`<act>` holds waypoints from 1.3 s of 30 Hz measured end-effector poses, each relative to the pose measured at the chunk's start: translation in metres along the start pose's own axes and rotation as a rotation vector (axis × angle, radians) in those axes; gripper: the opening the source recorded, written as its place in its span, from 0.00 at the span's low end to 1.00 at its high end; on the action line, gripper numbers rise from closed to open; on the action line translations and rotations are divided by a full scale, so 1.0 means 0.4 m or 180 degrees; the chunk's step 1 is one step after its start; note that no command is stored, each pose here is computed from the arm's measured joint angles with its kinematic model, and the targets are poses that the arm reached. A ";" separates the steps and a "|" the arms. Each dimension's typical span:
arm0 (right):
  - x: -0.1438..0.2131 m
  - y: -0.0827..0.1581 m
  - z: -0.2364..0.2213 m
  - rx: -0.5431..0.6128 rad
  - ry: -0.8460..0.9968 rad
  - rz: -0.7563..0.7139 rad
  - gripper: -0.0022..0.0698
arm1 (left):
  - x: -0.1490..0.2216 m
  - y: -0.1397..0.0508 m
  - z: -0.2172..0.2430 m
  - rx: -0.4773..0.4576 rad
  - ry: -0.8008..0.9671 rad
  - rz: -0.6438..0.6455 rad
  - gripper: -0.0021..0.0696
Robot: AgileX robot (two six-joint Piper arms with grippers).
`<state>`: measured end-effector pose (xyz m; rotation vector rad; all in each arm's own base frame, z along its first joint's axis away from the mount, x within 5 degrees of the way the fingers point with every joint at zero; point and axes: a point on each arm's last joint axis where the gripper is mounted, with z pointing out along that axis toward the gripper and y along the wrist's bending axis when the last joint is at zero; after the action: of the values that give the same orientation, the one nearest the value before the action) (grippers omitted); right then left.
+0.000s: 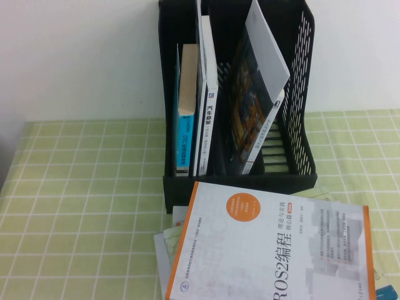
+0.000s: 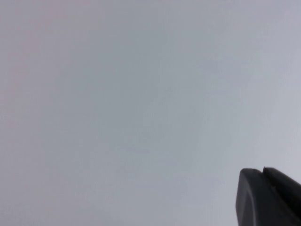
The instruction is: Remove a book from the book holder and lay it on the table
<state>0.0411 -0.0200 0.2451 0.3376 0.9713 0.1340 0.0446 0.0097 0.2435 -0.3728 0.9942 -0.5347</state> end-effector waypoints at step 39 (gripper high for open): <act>-0.013 0.189 0.244 -0.1295 0.3485 -0.0932 0.03 | -0.012 -0.231 0.409 0.0429 0.3110 0.0761 0.03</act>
<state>0.1216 0.0282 0.3254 -0.3124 2.0165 0.2521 0.1605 -0.0535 0.3772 0.1693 1.8993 -0.5635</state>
